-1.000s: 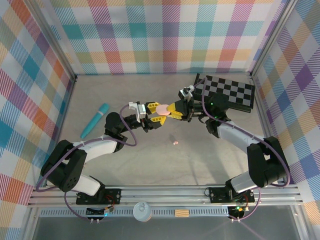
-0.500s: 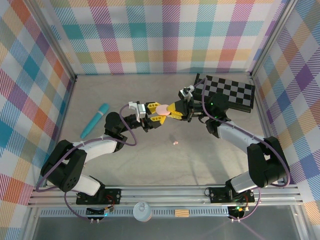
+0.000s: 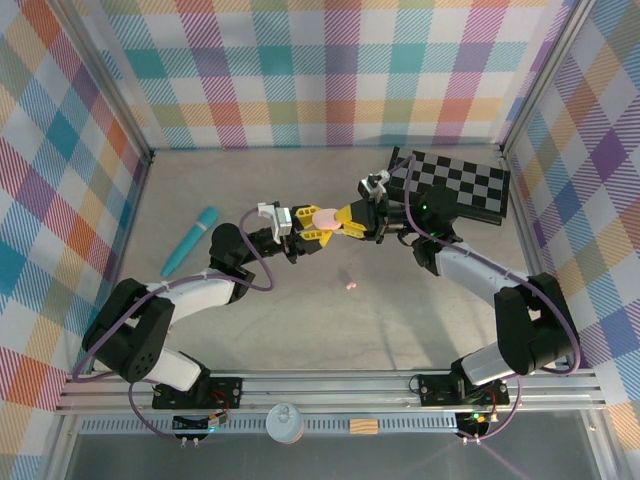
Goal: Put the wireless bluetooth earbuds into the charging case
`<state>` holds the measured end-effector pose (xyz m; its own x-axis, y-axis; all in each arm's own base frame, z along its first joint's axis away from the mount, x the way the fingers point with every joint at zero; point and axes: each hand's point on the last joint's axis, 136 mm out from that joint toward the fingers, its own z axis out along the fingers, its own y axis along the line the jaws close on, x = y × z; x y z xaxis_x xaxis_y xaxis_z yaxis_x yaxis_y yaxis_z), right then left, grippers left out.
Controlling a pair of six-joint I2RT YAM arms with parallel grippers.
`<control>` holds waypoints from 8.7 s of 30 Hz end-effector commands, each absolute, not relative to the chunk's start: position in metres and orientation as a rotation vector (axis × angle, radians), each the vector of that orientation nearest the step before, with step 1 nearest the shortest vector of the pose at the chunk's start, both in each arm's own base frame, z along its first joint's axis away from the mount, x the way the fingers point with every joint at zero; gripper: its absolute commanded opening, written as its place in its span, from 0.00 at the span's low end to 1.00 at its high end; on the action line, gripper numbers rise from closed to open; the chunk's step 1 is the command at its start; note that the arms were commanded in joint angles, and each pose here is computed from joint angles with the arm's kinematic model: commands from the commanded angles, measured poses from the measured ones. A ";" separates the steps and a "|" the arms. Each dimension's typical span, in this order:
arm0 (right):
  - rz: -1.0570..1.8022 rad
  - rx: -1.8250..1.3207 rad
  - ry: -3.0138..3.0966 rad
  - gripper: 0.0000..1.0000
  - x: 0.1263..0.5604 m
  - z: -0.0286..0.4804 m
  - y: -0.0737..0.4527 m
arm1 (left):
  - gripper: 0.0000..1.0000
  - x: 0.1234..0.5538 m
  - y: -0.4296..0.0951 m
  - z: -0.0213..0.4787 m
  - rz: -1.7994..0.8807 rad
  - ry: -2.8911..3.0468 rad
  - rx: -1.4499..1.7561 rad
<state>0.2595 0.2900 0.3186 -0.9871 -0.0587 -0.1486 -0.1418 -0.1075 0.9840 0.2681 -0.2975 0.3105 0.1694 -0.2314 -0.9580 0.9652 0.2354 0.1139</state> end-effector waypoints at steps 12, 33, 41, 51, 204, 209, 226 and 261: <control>1.784 -0.468 2.182 0.84 0.250 0.307 0.279 | 0.32 0.268 -0.287 0.315 -1.117 1.054 0.881; 1.061 -1.202 1.896 0.89 0.259 0.300 0.293 | 0.32 0.247 -0.284 0.296 -1.262 1.233 0.927; 0.974 -1.184 1.905 0.89 0.275 0.293 0.292 | 0.32 0.248 -0.286 0.305 -1.312 1.213 0.913; 0.843 -1.080 1.794 0.88 0.293 0.317 0.286 | 0.32 0.243 -0.286 0.301 -1.323 1.201 0.941; 0.791 -1.269 1.600 0.00 0.264 0.322 0.307 | 0.72 0.249 -0.280 0.314 -1.241 1.191 0.917; 0.795 -1.269 1.603 0.00 0.263 0.322 0.307 | 0.68 0.248 -0.280 0.314 -1.242 1.192 0.922; 0.800 -1.231 1.573 0.00 0.263 0.333 0.306 | 0.56 0.249 -0.281 0.309 -1.244 1.201 0.924; 0.803 -1.231 1.582 0.15 0.259 0.332 0.304 | 0.37 0.247 -0.281 0.308 -1.246 1.185 0.935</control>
<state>0.2689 0.3036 0.3229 -0.0673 -0.3665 -0.9280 -0.9529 0.2992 -0.0490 0.2466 -0.2828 0.2982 -0.1275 -0.1692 -0.9773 0.9808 0.1253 -0.1497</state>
